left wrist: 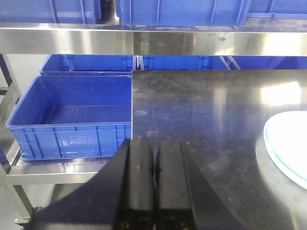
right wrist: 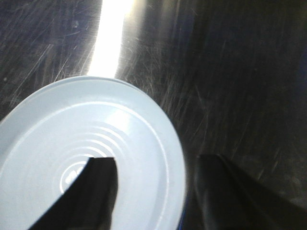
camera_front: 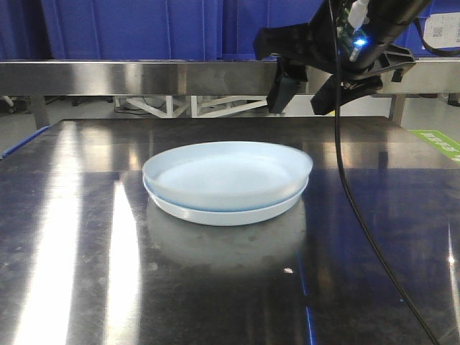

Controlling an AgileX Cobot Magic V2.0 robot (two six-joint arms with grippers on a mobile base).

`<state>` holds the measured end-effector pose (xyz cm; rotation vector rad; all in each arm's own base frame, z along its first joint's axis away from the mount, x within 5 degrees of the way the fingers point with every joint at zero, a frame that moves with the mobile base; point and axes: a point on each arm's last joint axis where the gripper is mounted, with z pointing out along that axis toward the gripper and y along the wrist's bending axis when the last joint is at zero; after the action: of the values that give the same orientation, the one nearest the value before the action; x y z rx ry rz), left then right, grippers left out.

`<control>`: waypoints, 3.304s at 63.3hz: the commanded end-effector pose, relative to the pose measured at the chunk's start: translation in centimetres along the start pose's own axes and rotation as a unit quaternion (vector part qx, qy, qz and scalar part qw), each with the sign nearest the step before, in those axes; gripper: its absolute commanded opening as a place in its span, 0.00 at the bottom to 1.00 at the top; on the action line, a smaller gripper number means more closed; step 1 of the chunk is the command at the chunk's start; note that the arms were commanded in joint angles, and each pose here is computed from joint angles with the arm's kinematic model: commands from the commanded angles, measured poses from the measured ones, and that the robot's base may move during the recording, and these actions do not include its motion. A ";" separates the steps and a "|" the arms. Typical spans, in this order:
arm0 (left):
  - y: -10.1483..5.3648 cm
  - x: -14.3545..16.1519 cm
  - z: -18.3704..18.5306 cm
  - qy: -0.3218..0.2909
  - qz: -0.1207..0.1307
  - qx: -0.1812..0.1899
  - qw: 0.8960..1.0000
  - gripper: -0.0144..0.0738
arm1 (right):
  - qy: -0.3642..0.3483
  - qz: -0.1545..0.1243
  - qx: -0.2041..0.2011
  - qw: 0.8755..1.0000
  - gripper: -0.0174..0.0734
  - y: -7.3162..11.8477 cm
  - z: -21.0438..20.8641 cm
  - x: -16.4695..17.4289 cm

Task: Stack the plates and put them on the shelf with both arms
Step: 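Open the right gripper and reposition it at the stack rim, then grip the stacked plates' rim with the right gripper and lift, then hold the plate stack raised in the right gripper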

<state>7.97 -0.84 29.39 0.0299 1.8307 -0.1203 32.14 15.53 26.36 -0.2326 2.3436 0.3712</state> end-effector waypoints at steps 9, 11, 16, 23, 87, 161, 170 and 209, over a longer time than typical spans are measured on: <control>-0.1 -1.6 -0.3 -0.055 0.000 0.004 0.998 0.28 | -0.065 -0.004 -0.017 0.998 0.79 0.7 -2.0 -2.2; -0.1 -1.6 -0.3 -0.055 0.000 0.004 0.998 0.28 | -0.065 -0.004 -0.016 0.998 0.79 0.7 -2.0 -2.2; -0.1 -1.6 -0.3 -0.055 0.000 0.004 0.998 0.28 | -0.065 -0.004 -0.016 0.998 0.79 0.7 -2.0 -2.2; -0.1 -1.6 -0.3 -0.055 0.000 0.004 0.998 0.28 | -0.064 -0.004 -0.016 0.998 0.79 0.7 -2.0 -2.2; -0.1 -1.6 -0.3 -0.055 0.000 0.004 0.998 0.28 | 0.028 -0.003 0.007 1.000 0.61 -0.2 3.9 0.8; -0.1 -1.6 -0.3 -0.055 0.000 0.004 0.998 0.28 | -0.154 -0.017 -0.057 0.986 0.25 3.1 -13.7 -6.7; -0.1 -1.6 -0.3 -0.055 0.000 0.004 0.998 0.28 | -0.177 -0.019 -0.068 0.982 0.25 3.2 -14.5 -5.5; -0.1 -1.6 -0.3 -0.055 0.000 0.004 0.998 0.28 | -0.241 -0.016 -0.081 0.967 0.25 0.6 -17.3 2.9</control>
<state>7.97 -0.84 29.39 0.0299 1.8307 -0.1203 19.59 10.70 34.16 -0.2500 1.9997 0.4984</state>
